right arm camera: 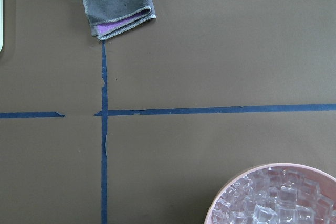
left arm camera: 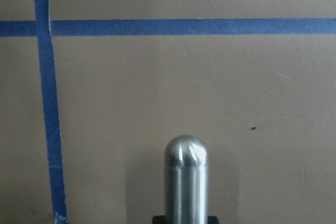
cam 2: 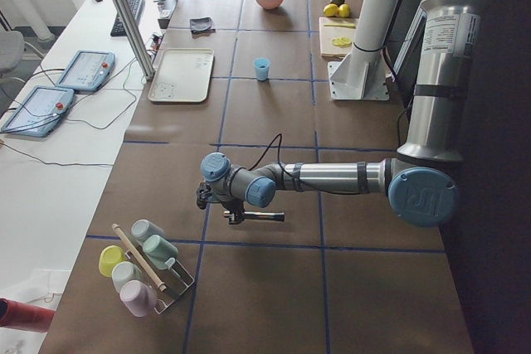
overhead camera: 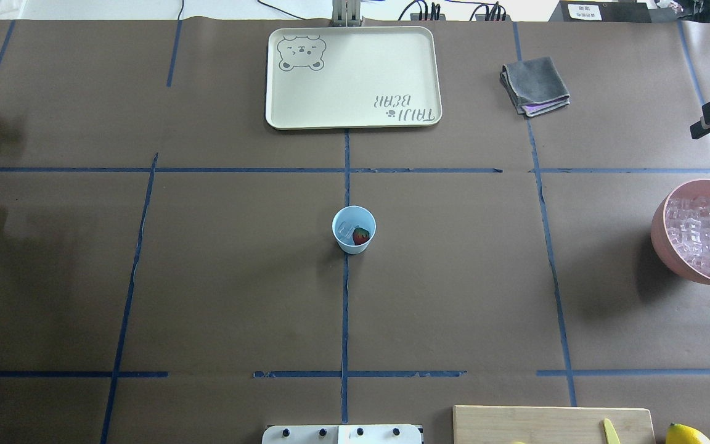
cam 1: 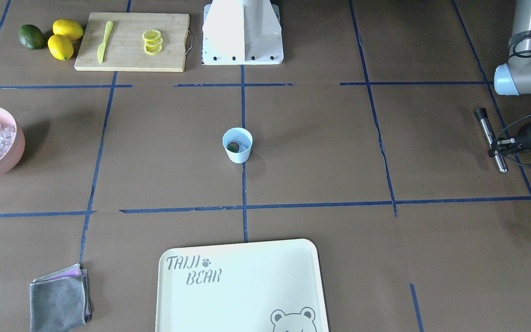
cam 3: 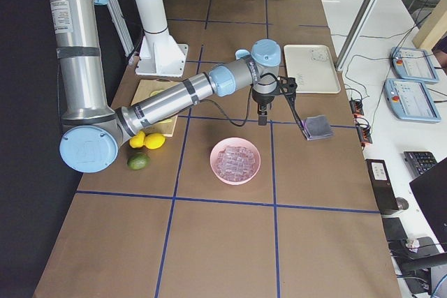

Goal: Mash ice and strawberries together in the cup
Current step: 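Lower the pestle onto the table with the left gripper and release it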

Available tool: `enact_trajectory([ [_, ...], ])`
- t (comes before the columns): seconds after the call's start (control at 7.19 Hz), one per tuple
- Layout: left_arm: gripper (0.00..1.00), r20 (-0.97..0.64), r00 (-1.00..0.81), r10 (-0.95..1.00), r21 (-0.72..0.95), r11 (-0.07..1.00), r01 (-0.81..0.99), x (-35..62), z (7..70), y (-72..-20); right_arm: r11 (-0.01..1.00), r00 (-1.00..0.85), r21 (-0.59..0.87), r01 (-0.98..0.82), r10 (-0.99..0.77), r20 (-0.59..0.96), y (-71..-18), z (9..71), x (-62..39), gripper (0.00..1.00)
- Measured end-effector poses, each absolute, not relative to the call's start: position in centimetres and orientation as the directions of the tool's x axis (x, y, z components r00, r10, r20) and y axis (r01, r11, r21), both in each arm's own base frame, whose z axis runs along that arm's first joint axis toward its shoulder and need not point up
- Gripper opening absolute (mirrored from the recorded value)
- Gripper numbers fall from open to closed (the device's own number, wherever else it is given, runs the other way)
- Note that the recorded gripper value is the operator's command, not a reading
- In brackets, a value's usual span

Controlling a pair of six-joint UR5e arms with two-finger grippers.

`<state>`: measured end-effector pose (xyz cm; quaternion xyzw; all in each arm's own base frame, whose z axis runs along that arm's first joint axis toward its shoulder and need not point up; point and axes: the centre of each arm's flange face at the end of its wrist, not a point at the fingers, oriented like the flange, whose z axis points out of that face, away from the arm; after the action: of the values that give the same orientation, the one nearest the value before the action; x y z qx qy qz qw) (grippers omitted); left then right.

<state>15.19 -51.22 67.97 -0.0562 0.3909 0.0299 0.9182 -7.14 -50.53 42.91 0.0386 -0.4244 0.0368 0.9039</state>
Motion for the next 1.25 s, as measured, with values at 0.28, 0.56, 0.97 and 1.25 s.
enact_trajectory([
  [0.28, 0.04, -0.72, 0.693, 0.013, -0.079, 0.992, -0.1, 15.24, 67.99, -51.2, 0.994, 0.637, 0.038, -0.099, 0.034, 0.77, -50.53, 42.91, -7.14, 1.0],
  [0.56, 0.18, -0.714, 0.7, 0.013, -0.078, 0.992, -0.098, 15.16, 68.2, -51.13, 0.994, 0.637, 0.038, -0.099, 0.034, 0.77, -50.53, 42.9, -7.14, 1.0],
  [0.97, 0.72, -0.695, 0.719, 0.015, -0.071, 0.994, -0.089, 14.97, 68.44, -51.22, 0.994, 0.636, 0.04, -0.099, 0.033, 0.771, -50.54, 42.82, -7.14, 1.0],
  [1.25, 0.92, -0.693, 0.721, 0.015, -0.069, 0.994, -0.088, 14.96, 68.45, -51.23, 0.994, 0.636, 0.041, -0.099, 0.032, 0.771, -50.55, 42.77, -7.15, 1.0],
])
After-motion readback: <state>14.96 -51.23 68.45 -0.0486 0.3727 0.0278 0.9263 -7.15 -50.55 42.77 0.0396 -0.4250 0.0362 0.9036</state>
